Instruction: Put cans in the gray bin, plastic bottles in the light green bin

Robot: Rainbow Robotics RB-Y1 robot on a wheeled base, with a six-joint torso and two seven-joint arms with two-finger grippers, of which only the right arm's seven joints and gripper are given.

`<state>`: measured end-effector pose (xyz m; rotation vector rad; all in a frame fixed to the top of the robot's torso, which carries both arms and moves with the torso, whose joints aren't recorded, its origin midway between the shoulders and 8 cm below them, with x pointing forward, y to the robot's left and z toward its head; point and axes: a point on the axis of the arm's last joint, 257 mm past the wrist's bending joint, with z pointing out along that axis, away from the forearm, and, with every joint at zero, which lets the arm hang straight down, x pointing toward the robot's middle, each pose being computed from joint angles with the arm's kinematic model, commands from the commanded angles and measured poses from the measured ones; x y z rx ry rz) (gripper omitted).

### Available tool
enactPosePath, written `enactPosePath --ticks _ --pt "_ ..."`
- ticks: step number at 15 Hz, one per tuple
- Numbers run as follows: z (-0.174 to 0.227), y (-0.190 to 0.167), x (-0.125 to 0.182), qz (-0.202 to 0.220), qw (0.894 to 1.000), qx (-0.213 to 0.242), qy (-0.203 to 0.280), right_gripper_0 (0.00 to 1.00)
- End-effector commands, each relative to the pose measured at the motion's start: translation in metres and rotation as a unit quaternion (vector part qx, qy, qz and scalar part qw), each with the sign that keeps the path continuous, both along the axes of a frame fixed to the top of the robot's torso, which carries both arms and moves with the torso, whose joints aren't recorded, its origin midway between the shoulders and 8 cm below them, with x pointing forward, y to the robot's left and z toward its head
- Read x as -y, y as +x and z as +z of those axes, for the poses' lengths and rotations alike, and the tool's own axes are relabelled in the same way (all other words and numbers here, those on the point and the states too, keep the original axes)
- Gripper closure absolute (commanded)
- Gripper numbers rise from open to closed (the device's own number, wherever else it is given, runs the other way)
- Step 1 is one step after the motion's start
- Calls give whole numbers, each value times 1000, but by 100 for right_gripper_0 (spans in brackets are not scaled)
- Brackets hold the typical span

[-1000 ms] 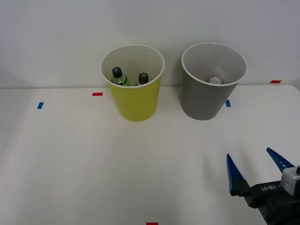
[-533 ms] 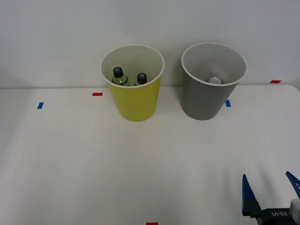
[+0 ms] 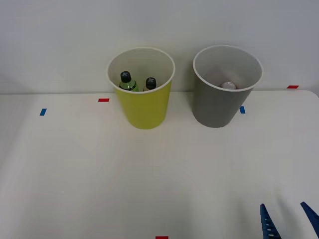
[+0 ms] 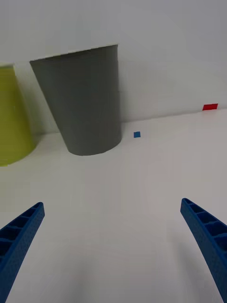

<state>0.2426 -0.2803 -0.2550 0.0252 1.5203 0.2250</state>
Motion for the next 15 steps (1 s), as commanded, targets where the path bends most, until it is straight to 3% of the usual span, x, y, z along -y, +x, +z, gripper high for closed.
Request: enactPosePath --ticks 1,5,7,15 --pt "-2 -15 0 49 998 0 26 0" --pt "7 -10 -15 110 991 0 79 0" --pt "1 -10 -18 114 988 2 107 0" --pt "-5 -3 -4 121 987 22 102 0"
